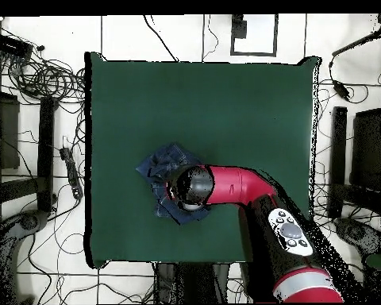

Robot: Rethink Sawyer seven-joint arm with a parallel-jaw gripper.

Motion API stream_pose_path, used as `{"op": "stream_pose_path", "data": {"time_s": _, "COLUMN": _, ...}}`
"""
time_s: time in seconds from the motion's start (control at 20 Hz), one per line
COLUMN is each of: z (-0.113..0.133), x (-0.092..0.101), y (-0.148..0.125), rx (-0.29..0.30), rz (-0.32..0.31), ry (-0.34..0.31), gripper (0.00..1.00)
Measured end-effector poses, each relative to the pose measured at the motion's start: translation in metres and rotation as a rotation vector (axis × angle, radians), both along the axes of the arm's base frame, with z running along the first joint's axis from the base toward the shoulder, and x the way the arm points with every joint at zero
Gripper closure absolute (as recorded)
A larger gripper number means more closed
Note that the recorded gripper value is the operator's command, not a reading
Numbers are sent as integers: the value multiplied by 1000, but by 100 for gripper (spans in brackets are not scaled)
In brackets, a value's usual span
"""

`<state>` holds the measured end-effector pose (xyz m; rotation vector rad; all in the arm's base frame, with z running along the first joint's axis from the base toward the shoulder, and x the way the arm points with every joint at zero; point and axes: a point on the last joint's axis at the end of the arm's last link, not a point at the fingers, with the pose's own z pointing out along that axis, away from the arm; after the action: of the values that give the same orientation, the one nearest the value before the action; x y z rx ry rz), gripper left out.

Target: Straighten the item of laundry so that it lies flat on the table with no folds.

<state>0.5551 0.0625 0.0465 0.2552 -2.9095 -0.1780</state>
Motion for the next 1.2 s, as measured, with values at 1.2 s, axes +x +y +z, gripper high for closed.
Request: {"op": "stream_pose_path", "data": {"time_s": 1.2, "z": 39, "x": 30, "y": -12, "rx": -34, "rz": -7, "ry": -98, "gripper": 0}}
